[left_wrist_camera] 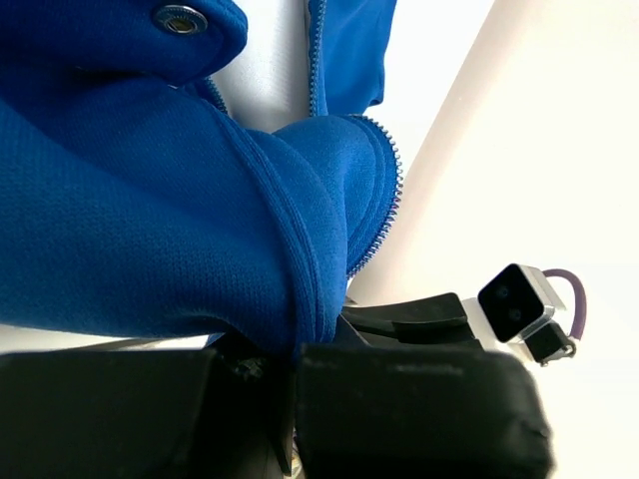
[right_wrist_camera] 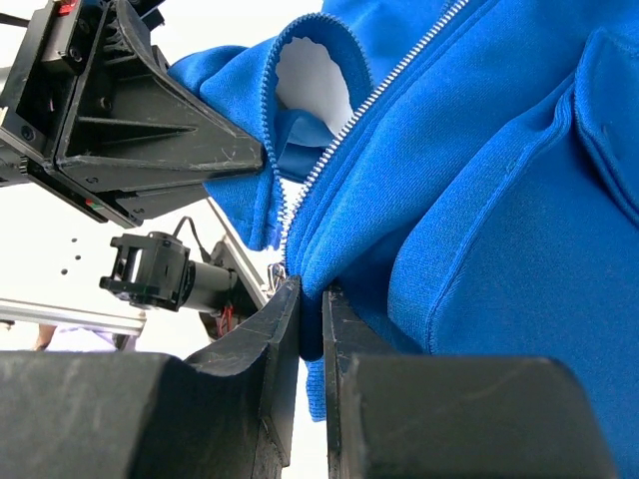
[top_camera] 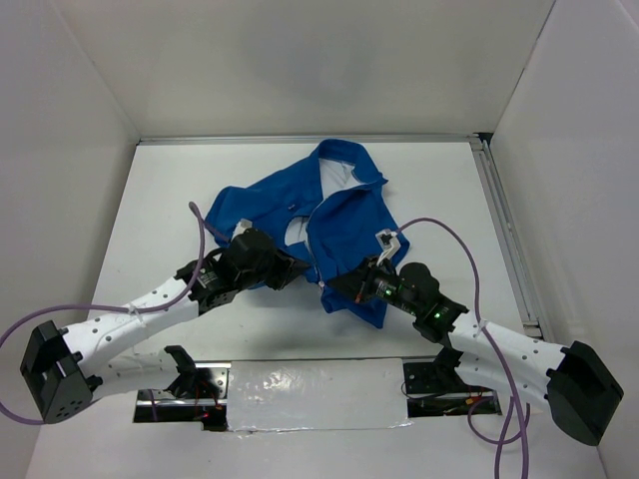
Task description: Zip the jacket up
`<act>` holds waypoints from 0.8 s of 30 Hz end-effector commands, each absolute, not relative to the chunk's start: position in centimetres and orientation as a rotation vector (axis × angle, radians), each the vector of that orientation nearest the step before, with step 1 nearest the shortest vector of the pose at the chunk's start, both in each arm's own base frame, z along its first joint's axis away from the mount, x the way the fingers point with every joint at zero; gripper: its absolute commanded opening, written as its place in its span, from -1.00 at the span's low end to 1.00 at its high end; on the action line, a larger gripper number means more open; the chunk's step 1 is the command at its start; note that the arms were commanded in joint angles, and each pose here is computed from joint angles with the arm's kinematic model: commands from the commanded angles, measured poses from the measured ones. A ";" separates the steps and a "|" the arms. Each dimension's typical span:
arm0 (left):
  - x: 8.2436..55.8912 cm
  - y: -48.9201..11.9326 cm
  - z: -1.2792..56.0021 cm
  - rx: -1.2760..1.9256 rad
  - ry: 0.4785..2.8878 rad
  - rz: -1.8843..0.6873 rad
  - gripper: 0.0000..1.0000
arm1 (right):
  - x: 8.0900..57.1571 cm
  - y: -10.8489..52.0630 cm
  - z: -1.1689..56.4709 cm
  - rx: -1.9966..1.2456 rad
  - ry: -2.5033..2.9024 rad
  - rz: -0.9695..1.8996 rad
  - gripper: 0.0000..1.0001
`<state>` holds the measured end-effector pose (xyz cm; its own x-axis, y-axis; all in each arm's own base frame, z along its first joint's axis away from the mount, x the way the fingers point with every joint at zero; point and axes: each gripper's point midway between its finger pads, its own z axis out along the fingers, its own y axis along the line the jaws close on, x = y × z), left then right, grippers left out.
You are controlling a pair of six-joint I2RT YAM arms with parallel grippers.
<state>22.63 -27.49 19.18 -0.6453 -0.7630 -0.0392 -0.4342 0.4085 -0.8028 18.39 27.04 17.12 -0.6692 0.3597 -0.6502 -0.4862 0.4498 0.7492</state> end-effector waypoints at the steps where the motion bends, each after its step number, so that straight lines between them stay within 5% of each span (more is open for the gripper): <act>1: 23.6 -27.8 20.6 -1.052 2.181 -1.195 -1.00 | 18.3 27.5 20.5 -0.123 1.759 1.385 -1.00; 24: 22.4 -29.0 20.1 -1.084 2.211 -1.219 -1.00 | 19.1 27.0 21.1 -0.031 1.713 1.387 -1.00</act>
<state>22.34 -28.36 19.31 -0.6316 -0.7753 -0.0050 -0.4419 0.3653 -0.8193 18.85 26.83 17.15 -0.6612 0.3982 -0.6358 -0.4587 0.4560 0.7627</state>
